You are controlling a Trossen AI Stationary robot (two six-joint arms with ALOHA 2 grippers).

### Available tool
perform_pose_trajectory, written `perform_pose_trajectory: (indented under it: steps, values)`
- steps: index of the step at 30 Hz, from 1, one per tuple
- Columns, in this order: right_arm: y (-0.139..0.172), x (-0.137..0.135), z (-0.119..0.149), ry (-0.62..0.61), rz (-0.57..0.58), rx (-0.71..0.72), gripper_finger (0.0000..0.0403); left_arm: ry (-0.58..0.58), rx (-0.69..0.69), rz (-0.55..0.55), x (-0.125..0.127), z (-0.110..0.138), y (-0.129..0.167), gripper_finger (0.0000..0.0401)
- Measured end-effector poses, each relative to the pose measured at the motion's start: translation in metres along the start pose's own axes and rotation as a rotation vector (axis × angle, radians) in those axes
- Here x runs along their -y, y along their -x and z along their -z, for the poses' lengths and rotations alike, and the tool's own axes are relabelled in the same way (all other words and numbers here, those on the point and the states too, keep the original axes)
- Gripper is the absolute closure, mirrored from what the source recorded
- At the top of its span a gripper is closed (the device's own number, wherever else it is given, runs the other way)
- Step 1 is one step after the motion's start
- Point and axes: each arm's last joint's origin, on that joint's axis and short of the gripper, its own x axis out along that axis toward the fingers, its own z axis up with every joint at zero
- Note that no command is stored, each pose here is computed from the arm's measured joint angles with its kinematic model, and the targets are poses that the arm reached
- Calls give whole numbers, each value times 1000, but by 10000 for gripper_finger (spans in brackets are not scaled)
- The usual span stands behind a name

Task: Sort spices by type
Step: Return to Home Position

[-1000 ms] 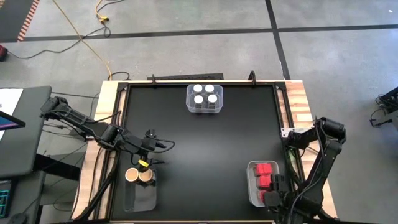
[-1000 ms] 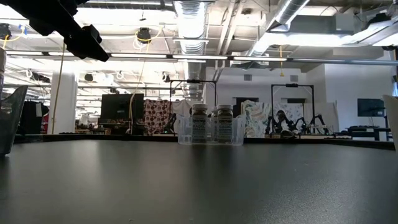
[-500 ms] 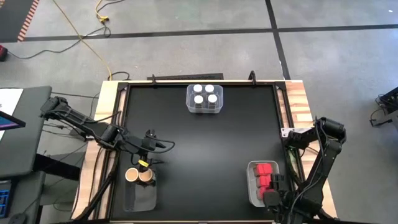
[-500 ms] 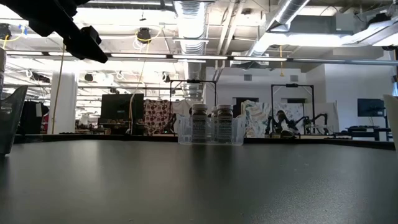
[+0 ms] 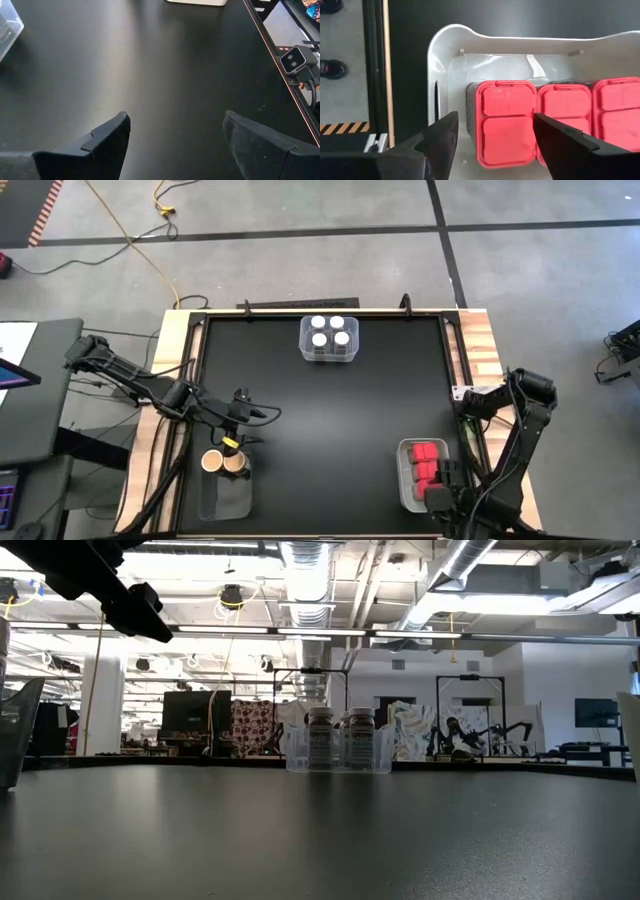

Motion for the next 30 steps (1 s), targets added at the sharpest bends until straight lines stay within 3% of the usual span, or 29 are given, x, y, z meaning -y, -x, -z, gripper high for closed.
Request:
perform_pose_trajectory:
  steps: [14, 16, 19, 22, 25, 30]
  values:
    - [60, 19, -25, 67, 83, -40, 117, 5, 1, 0, 0, 0, 0, 95]
    - [62, 19, -32, 49, 76, 15, 117, 7, 6, 2, 0, -1, 0, 95]
    - [58, 25, -48, 18, 161, 181, 117, 5, 11, 4, 0, -1, 1, 95]
    - [53, 37, -69, -107, 246, 328, 117, 19, 28, 7, -1, -2, 5, 95]
    - [47, 51, -87, -198, 296, 367, 117, 33, 49, 17, -3, -4, 11, 95]
    - [34, 73, -121, -237, 312, 375, 117, -106, 91, 92, -5, -7, 26, 95]
